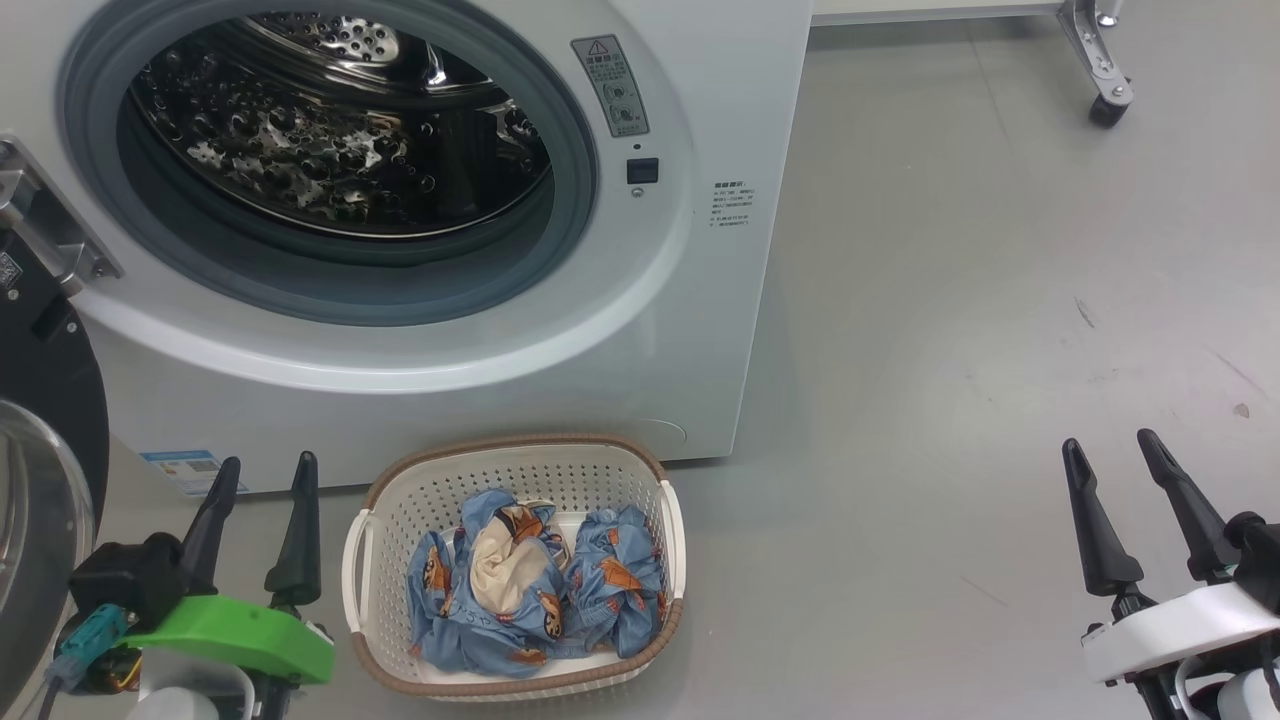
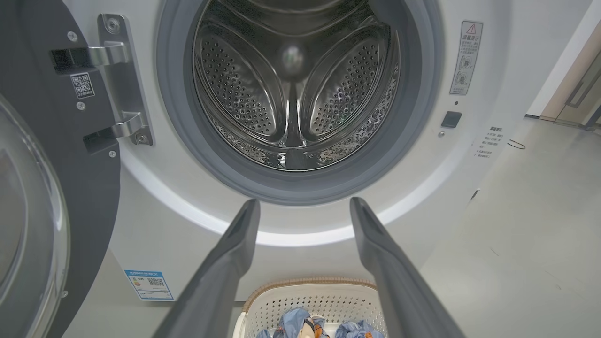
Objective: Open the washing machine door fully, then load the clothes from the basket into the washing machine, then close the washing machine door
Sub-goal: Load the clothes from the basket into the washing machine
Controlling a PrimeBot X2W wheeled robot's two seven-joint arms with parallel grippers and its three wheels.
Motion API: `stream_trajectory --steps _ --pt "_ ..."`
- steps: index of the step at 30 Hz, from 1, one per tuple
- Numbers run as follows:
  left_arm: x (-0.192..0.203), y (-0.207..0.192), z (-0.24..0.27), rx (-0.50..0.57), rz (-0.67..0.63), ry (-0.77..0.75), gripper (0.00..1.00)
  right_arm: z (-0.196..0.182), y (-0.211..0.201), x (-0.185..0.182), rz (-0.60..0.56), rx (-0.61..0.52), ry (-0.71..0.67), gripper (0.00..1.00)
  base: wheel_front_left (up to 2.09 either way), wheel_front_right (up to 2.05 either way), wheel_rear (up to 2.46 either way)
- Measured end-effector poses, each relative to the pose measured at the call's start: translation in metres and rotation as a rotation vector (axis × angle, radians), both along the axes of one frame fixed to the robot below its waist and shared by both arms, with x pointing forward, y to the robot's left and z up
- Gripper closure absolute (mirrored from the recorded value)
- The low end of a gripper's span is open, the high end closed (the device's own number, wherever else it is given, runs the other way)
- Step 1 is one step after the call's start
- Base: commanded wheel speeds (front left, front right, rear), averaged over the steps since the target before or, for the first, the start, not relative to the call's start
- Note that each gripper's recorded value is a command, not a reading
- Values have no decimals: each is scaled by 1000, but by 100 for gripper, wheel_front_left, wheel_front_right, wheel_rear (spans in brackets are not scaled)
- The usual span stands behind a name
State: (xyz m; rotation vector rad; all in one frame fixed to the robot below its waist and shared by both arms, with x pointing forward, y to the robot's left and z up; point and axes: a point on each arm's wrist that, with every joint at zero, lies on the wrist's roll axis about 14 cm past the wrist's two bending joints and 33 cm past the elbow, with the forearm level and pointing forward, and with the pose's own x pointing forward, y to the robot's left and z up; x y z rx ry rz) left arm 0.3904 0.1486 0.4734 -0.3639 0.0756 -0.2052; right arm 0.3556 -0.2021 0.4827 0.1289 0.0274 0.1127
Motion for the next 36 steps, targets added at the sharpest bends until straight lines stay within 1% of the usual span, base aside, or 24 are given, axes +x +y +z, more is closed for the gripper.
stream_trajectory --steps 12,19,26,31,36 --pt "-1 1 -11 -9 9 36 0 -2 2 1 5 3 6 0 23 -23 0" --pt "-4 -8 -25 -11 -12 78 0 -5 5 3 13 7 16 0 0 0 0" --pt "-13 -20 -59 0 -48 185 0 -13 13 8 28 18 37 0 0 0 0" --pt "-21 -35 -86 21 -99 268 0 -15 17 15 35 26 41 0 0 0 0" --pt "-22 -44 -111 40 -130 347 0 -21 18 23 34 33 54 0 0 0 0"
